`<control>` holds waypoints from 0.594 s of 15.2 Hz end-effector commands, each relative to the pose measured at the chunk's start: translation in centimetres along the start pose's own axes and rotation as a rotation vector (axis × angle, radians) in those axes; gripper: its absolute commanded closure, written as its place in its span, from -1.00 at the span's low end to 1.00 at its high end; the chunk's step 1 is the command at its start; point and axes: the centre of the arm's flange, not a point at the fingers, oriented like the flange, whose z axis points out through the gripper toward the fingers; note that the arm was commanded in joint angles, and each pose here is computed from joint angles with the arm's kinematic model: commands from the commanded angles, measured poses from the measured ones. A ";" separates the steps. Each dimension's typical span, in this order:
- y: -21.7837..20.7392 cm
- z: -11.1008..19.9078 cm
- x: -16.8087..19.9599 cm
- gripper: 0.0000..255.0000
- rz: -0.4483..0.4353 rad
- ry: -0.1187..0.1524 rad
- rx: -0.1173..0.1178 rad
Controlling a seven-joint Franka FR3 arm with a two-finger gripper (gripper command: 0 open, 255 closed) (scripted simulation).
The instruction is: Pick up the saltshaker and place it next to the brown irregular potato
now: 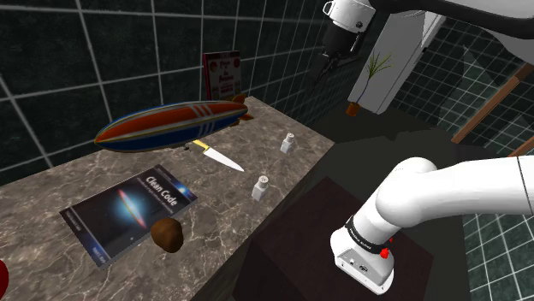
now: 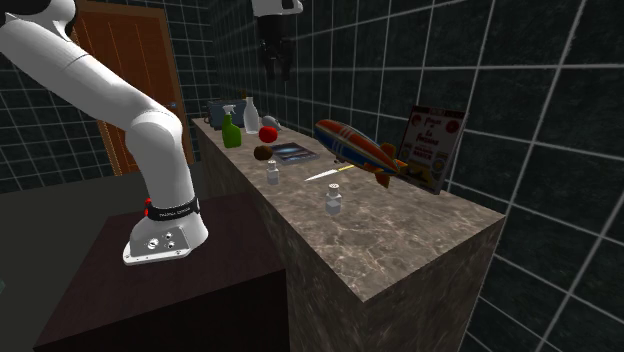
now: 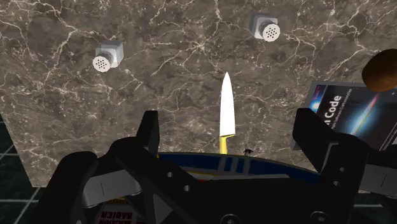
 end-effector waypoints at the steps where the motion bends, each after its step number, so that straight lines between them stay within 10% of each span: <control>1: 0.0 0.0 0.0 -1.00 0.000 0.000 0.000; 9: 5.8 8.6 2.6 -1.00 0.018 -0.036 0.001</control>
